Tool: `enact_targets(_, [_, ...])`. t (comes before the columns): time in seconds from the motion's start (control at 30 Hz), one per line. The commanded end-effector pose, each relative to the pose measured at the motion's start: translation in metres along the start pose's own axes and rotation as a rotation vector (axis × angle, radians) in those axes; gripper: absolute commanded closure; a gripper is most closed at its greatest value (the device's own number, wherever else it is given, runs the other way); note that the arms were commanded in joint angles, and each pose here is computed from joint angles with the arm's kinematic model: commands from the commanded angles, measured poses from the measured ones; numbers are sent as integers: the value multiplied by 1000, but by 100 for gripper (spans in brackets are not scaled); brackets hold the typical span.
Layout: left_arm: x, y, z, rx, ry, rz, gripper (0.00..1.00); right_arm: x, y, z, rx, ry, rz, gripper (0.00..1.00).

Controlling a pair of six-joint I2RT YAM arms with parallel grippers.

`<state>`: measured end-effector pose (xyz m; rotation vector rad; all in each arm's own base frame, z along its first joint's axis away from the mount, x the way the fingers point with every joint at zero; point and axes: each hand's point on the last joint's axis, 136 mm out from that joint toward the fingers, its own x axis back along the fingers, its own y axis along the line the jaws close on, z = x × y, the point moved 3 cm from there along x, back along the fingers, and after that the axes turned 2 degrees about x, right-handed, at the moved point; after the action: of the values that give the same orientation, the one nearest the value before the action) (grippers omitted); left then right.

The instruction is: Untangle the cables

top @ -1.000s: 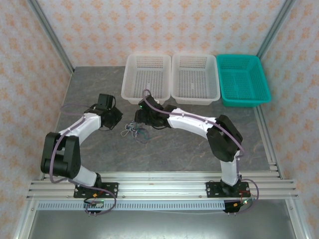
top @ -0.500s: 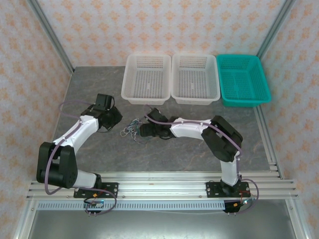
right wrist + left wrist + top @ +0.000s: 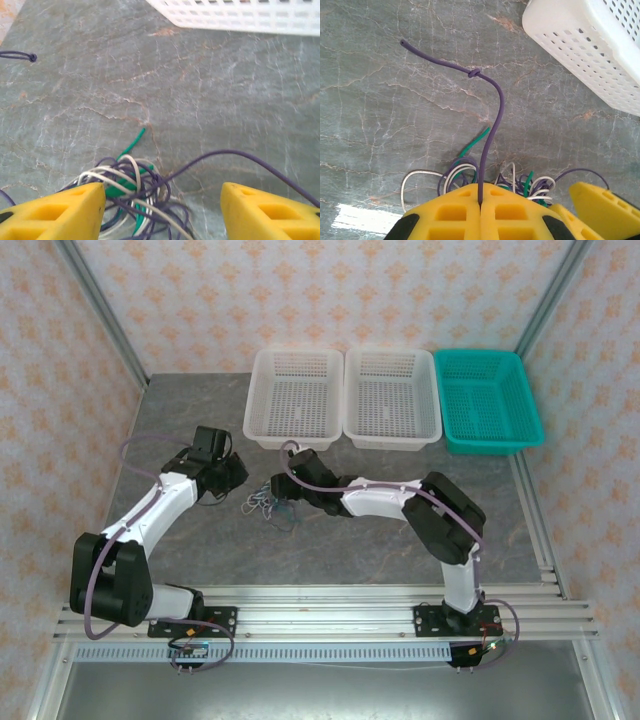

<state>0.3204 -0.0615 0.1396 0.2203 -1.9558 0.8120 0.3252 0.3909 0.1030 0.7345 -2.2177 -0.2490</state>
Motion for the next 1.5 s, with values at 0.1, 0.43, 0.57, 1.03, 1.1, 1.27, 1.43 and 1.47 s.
enact_targets(0.1, [10,2,-1,-30,-7,-39,100,-13,-4,5,74,-16,11,51])
enact_targets(0.43, [17,-4,-7,-34,-27,-30,100,1,-14,32,107,-3,-43,48])
enact_targets(0.57, [14,-8,-4,-42,-9,1,100,-9,-6,28,132,4,-104,43])
enact_targets(1.03, [79,35,-47,91,-213,-161,100,24,-92,8,-109,-93,269,100])
enact_targets(1.1, [93,47,-58,134,-237,-184,100,44,-124,12,-224,-101,323,100])
enact_targets(1.27, [115,63,-71,157,-278,-243,100,102,-190,41,-434,-124,459,100])
enact_targets(1.43, [117,66,-72,173,-295,-229,100,152,-218,68,-516,-188,585,99])
enact_targets(1.47, [115,64,-72,174,-293,-217,100,161,-222,74,-536,-201,610,96])
